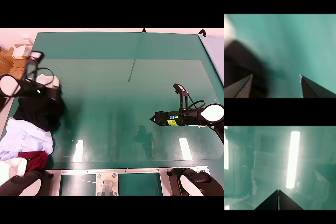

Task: Fold the shirts.

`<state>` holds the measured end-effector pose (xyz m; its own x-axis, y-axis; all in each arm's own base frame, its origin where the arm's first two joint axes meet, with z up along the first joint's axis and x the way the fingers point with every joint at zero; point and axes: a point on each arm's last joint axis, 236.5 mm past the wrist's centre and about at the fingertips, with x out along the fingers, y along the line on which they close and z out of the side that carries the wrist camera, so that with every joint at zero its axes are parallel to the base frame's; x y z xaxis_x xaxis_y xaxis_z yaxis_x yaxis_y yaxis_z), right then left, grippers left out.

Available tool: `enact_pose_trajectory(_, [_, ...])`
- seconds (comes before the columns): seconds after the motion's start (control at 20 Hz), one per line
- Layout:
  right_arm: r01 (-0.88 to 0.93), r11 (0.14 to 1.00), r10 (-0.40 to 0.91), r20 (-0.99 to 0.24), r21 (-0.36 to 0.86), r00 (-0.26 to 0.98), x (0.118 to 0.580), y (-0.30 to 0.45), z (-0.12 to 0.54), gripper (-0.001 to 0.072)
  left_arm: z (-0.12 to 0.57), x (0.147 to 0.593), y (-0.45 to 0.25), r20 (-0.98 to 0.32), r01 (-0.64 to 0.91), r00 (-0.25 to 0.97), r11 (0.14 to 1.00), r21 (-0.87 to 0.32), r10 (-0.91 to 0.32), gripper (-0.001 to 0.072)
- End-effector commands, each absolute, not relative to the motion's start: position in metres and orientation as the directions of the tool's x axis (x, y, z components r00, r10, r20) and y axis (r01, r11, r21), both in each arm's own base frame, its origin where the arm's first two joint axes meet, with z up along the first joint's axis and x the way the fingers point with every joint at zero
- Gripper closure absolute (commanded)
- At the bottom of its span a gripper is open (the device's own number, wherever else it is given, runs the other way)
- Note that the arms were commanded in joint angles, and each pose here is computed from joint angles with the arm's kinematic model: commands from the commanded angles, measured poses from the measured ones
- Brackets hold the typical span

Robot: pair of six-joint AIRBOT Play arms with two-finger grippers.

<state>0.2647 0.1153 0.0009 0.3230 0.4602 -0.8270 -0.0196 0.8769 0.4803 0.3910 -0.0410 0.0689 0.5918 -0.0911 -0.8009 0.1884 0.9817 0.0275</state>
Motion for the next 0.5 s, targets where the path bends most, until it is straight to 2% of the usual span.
enact_pose_trajectory(0.0, [-0.017,0.879,0.444,-0.807,0.476,0.390,0.280,0.111,0.006,0.0700,0.075,0.443,0.060,-0.726,0.026,0.662,0.962,0.270,0.186,-0.0013])
enact_pose_trajectory(0.15, [-0.013,0.882,0.427,-0.787,0.471,0.445,0.294,0.108,0.010,0.0700,0.021,0.461,0.113,-0.796,-0.027,0.555,0.961,0.274,0.242,-0.0013])
enact_pose_trajectory(0.25, [-0.012,0.882,0.425,-0.785,0.470,0.450,0.295,0.107,0.010,0.0699,-0.010,0.479,0.119,-0.814,0.043,0.532,0.952,0.303,0.235,-0.0013])
enact_pose_trajectory(0.45, [-0.013,0.882,0.425,-0.786,0.470,0.449,0.295,0.107,0.010,0.0699,-0.071,0.496,0.118,-0.866,0.082,0.455,0.958,0.274,0.208,-0.0013])
